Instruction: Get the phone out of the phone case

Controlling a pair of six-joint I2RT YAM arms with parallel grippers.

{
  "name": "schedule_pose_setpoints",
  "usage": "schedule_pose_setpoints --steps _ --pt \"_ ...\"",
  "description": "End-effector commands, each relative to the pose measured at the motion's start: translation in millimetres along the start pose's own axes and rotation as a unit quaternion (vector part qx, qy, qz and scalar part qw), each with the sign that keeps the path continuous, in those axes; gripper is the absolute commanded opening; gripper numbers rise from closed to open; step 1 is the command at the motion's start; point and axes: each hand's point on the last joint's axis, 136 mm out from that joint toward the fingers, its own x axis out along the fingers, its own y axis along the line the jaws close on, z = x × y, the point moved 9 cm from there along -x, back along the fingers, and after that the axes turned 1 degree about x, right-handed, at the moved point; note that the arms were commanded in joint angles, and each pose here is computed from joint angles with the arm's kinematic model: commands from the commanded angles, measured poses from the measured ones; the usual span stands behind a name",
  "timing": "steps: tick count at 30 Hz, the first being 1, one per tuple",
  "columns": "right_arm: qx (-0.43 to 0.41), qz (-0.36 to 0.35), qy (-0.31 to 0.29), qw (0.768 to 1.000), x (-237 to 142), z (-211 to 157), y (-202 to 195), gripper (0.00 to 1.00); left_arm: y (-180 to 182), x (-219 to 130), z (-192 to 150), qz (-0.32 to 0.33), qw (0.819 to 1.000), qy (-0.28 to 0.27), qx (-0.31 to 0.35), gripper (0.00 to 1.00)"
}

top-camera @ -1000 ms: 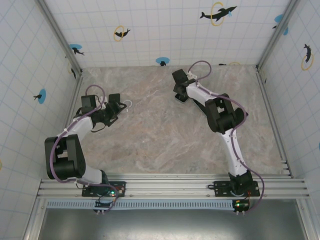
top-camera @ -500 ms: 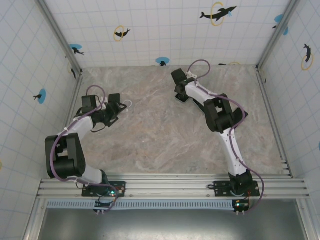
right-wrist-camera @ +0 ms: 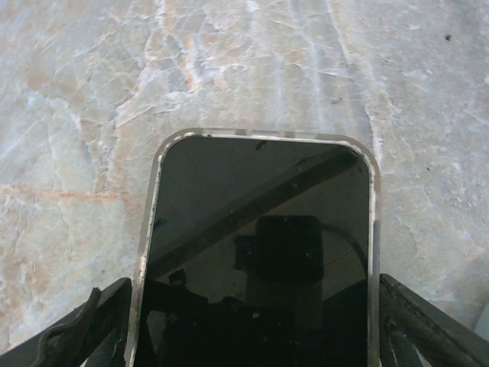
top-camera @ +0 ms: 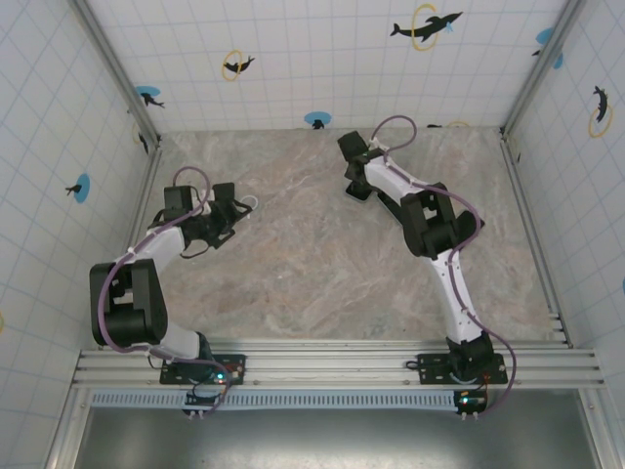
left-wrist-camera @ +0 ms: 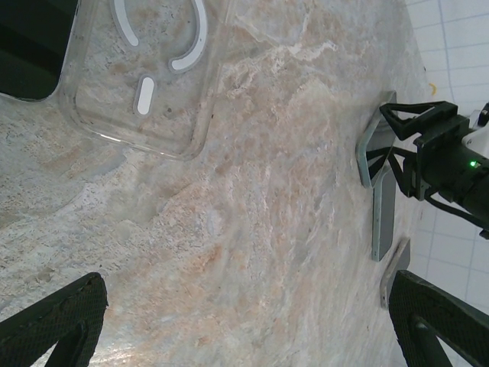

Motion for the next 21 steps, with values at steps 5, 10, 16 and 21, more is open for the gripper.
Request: schedule_pose_setpoints --steps 5,10,16,21 --pt "-0.028 -0.046 0.075 0.996 23 -23 -22 0.66 -9 1 3 -0.006 1.0 0.006 0.004 0.97" --pt "-0.01 -0.007 0.058 0.998 4 -4 -13 0.65 -11 2 3 -0.008 1.0 0.005 0.006 0.97" --pt "-0.004 0.055 0.033 0.998 -24 21 0 0.58 -15 0 3 -0.012 1.0 0.0 0.009 0.97" --pt "0.001 0.075 0.02 0.997 -40 34 2 0.57 -17 0 4 -0.013 1.0 -0.001 0.01 0.97"
